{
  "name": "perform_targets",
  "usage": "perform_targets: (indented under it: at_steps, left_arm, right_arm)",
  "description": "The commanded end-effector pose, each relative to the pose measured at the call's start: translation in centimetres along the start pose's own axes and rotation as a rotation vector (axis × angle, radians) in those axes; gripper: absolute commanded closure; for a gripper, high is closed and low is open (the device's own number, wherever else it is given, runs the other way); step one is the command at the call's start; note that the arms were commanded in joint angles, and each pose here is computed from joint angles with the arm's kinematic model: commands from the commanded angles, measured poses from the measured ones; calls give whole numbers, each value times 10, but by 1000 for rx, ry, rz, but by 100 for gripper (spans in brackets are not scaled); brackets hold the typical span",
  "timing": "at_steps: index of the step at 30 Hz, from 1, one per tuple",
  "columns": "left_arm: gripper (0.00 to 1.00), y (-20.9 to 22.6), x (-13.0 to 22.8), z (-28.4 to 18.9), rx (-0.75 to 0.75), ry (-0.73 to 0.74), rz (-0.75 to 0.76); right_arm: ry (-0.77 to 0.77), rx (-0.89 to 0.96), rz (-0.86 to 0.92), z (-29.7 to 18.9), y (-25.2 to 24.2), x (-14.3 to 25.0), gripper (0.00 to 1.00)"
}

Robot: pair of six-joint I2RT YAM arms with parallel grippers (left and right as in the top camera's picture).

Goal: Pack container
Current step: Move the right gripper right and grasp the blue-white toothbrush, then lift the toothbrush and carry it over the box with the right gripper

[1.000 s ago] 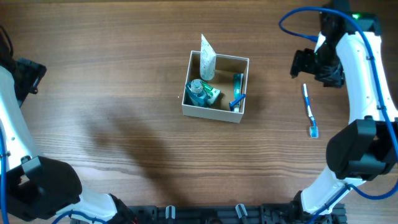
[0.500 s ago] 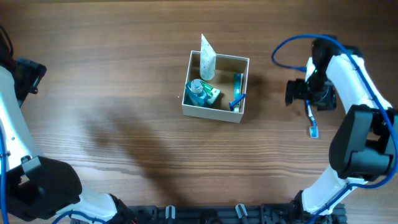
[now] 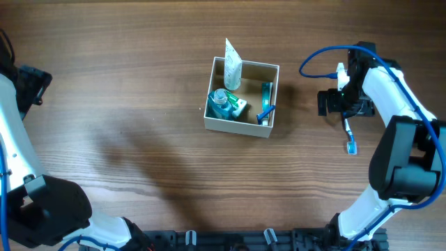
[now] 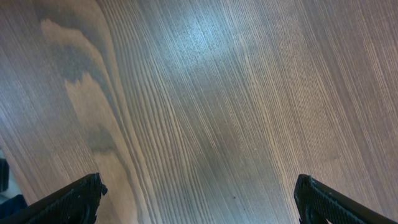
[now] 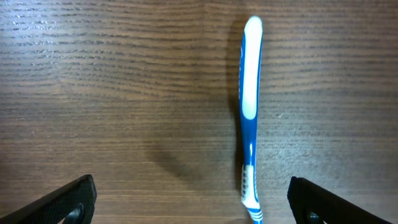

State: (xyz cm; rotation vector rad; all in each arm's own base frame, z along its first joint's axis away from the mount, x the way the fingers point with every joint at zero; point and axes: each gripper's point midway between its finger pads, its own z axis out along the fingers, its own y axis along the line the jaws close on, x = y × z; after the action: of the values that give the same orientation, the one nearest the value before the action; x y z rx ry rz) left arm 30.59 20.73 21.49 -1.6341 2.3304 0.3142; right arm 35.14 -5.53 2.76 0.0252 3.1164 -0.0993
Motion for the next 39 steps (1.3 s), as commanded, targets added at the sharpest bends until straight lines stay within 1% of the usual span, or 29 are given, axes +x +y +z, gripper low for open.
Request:
perform_targets:
  at_steps: [1,6,11,12,13,14,15,16,17,19,21,22,25,28,31,36,39]
  left_arm:
    - [0,3,-1,3,-16,-3,-23]
    - [0,3,-1,3,-16,-3,-23]
    - [0,3,-1,3,-16,-3,-23]
    - [0,3,-1,3,-16,-2,-23]
    - [0,3,-1,3,-16,-2,-23]
    - [0,3,-1,3,-16,-2,-23]
    - [0,3,-1,3,-16,-2,-23]
    - [0,3,-1,3,-16,-2,-23]
    - [0,3,-1,3,-16,-2,-23]
    - [0,3,-1,3,-16,-2,-23]
    - [0,3,-1,3,-16,-2,-23]
    - [0,3,-1,3,-16,-2,-23]
    - [0,3,-1,3,-16,-2,-23]
    - [0,3,-1,3,-16,-2,-23]
    - [0,3,-1,3,-16,-2,-23]
    - [0,3,-1,3,-16,-3,-23]
    - [0,3,-1,3,-16,-2,-23]
  right_arm:
    - [74,-13,-35,25,-4,11,0]
    - [131,-19,-37,42,-4,19,0]
    - [148,-22,-42,50,-3,20,1]
    - [145,-22,-42,51,-3,20,3]
    - [143,-22,-42,51,-3,19,7]
    - [141,-21,-41,51,-3,19,14]
    - [143,-22,-41,51,-3,19,24]
    - [148,-22,-37,51,-3,20,41]
    - [153,-22,-29,50,-3,21,60]
    - [162,-23,-24,50,-2,24,81]
    - [171,-23,-13,48,-2,25,92]
    - [173,-22,-2,47,-2,25,96]
    - [175,-31,32,40,-1,22,96]
    - [170,-82,56,26,6,14,96]
    - [159,-158,93,-1,17,1,96]
    - [113,-401,90,-71,60,-24,96]
    - [48,-540,68,-121,93,-40,96]
